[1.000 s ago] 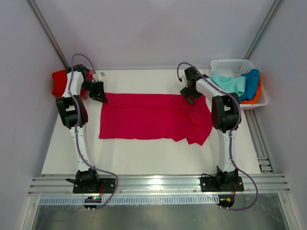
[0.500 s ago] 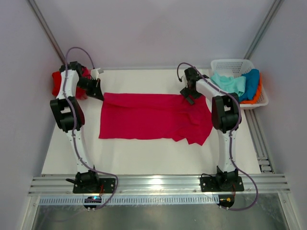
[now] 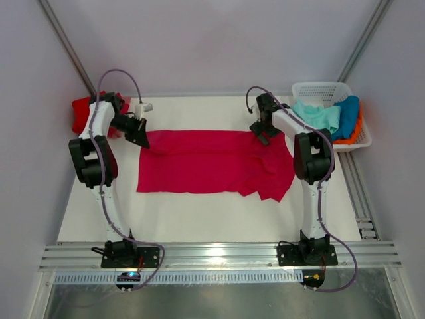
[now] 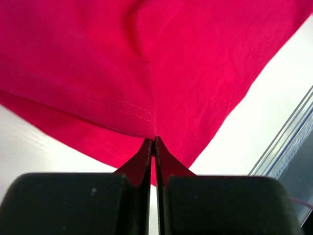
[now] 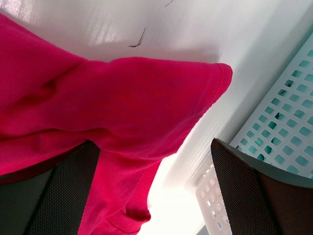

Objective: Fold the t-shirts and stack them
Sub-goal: Fold the tshirt

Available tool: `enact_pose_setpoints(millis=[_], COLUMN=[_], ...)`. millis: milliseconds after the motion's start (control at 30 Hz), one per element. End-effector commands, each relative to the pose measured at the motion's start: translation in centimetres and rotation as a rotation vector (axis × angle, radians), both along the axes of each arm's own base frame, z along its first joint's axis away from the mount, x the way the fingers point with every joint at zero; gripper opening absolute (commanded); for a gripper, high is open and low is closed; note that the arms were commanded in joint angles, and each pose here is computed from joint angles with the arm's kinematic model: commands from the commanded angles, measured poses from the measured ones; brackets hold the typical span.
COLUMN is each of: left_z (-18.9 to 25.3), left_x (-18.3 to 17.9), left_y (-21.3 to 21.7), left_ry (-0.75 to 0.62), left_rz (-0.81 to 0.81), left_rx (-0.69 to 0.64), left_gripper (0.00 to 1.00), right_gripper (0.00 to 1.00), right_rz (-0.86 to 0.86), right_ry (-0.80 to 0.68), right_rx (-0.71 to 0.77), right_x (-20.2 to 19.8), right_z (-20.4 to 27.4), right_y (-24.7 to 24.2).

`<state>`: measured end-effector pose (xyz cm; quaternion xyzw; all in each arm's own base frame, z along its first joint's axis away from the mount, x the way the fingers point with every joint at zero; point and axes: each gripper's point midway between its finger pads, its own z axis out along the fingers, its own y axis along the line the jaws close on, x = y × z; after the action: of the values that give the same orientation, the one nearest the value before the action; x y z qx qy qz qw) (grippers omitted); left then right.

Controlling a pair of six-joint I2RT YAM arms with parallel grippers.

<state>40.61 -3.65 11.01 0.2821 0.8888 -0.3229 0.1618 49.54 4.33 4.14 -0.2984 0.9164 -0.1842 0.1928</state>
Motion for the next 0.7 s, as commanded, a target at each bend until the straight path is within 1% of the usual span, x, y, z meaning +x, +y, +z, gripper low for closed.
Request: enact_pose_setpoints(millis=[0, 67, 200, 267, 500, 567, 600, 633, 667], left_z=[2.9, 2.7, 1.7, 1.4, 0.4, 0.2, -0.1, -0.1, -0.2], left_x=[-7.8, -8.4, -9.1, -9.3, -9.4, -9.5, -9.5, -9.6, -9.5], left_y=[-1.5, -1.2, 0.6, 1.2, 2.8, 3.5, 3.7, 4.1, 4.2], left_ry=[0.196, 0.189, 0.198, 0.195, 0.226, 0.237, 0.243, 0.249, 0.25], left_rz=[-0.133, -0.18, -0.251, -0.286, -0.319, -0.329, -0.332, -0.339, -0.342], left_rx=[0.03, 0.06, 0.179, 0.212, 0.302, 0.339, 0.348, 0.368, 0.374], left_gripper=[0.0, 0.0, 0.0, 0.0, 0.0, 0.16, 0.6, 0.83, 0.99], right_gripper=[0.99, 0.99, 0.99, 0.99, 0.99, 1.0, 0.99, 0.99, 0.99], right_rz=[0.0, 0.004, 0.007, 0.01, 0.022, 0.024, 0.023, 0.023, 0.024], right_ry=[0.068, 0.071, 0.062, 0.064, 0.051, 0.052, 0.055, 0.055, 0.056], right_rx=[0.028, 0.024, 0.015, 0.01, -0.004, -0.01, -0.014, -0.014, -0.015], right_x=[-2.2, -2.3, -2.4, -2.6, -2.7, -2.8, -2.9, -2.9, -2.9], right_z=[-0.2, -0.1, 0.3, 0.3, 1.0, 1.0, 1.0, 0.9, 0.9], right_y=[0.3, 0.2, 0.1, 0.1, 0.0, 0.0, -0.2, -0.2, -0.1])
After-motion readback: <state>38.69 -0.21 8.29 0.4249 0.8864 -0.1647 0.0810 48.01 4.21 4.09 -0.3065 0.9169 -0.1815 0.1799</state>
